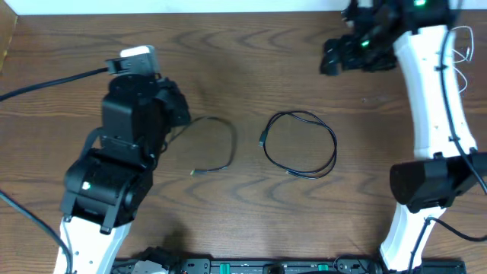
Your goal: Untangle cables
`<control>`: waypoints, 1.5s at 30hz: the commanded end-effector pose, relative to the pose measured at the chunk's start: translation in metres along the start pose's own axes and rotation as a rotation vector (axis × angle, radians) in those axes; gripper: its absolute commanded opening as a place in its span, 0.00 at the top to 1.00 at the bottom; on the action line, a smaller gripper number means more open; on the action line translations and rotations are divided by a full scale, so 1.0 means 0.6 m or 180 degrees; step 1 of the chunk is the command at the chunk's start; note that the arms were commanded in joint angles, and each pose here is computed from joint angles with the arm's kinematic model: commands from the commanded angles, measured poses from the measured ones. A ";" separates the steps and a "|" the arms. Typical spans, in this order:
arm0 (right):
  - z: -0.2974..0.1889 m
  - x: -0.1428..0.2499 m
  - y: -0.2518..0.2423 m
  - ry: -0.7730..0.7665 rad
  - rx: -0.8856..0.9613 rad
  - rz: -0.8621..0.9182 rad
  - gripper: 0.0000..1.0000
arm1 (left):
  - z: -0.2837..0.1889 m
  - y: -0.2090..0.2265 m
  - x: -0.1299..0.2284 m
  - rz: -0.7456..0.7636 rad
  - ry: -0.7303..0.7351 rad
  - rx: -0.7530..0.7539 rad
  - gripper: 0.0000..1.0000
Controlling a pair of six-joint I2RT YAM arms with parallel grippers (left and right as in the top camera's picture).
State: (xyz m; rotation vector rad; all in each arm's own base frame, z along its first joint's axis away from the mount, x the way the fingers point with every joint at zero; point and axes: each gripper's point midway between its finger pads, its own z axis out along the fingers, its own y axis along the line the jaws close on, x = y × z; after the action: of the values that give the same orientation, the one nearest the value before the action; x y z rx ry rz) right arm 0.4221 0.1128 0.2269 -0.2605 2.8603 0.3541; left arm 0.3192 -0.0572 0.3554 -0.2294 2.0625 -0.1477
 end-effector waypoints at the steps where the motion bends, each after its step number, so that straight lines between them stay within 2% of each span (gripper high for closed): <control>1: 0.031 0.011 0.077 0.0045 -0.0422 -0.0523 0.01 | -0.021 0.007 -0.026 -0.0054 -0.0188 0.0030 0.93; 8: 0.081 0.022 0.238 -0.0164 -0.1466 -0.1577 0.01 | -0.053 -0.015 -0.069 -0.0200 -0.0543 0.0328 0.93; 10: 0.080 0.020 0.265 -0.0258 -0.1622 -0.1734 0.01 | -0.060 -0.019 -0.085 -0.0357 -0.0659 0.0389 0.93; 13: 0.082 0.003 0.300 -0.0492 -0.1688 -0.1947 0.01 | -0.065 -0.026 -0.106 -0.0865 -0.0788 0.0522 0.92; 16: 0.086 -0.007 0.318 -0.0655 -0.1691 -0.2117 0.01 | -0.062 -0.046 -0.110 -0.1057 -0.0744 0.0733 0.93; 20: 0.093 -0.002 0.347 -0.0841 -0.1862 -0.2575 0.01 | -0.052 -0.087 -0.121 -0.1236 -0.0607 0.1245 0.93; 22: 0.080 0.020 0.374 -0.0914 -0.2375 -0.2792 0.01 | -0.045 -0.097 -0.124 -0.1366 -0.0475 0.1500 0.92; 25: 0.067 0.036 0.390 -0.1017 -0.2994 -0.2797 0.01 | -0.033 -0.102 -0.127 -0.1513 -0.0268 0.1787 0.93; 29: 0.077 0.061 0.399 -0.1086 -0.3476 -0.2815 0.01 | -0.010 -0.098 -0.122 -0.1714 0.0081 0.2086 0.93; 35: 0.107 0.098 0.457 -0.1255 -0.3629 -0.3242 0.01 | 0.005 -0.116 -0.116 -0.1749 0.0310 0.2353 0.92; 41: 0.133 0.106 0.523 -0.1358 -0.3260 -0.3466 0.01 | 0.001 -0.118 -0.123 -0.1720 0.0257 0.2397 0.93; 42: 0.132 0.106 0.533 -0.1387 -0.3260 -0.3476 0.02 | 0.001 -0.118 -0.123 -0.1719 0.0258 0.2399 0.92; 43: 0.130 0.106 0.536 -0.1392 -0.3268 -0.3472 0.09 | 0.001 -0.118 -0.123 -0.1719 0.0258 0.2399 0.93; 44: 0.130 0.106 0.536 -0.1397 -0.3270 -0.3471 0.17 | 0.001 -0.118 -0.123 -0.1719 0.0258 0.2398 0.93; 45: 0.130 0.106 0.535 -0.1387 -0.3270 -0.3462 0.29 | 0.001 -0.118 -0.123 -0.1718 0.0257 0.2398 0.93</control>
State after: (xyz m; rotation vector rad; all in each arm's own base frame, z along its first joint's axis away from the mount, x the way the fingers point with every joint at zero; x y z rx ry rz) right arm 0.3100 0.4320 0.2000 -1.5605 1.4919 1.3395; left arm 0.3663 -0.1080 0.4222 -0.3270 1.8513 -1.2230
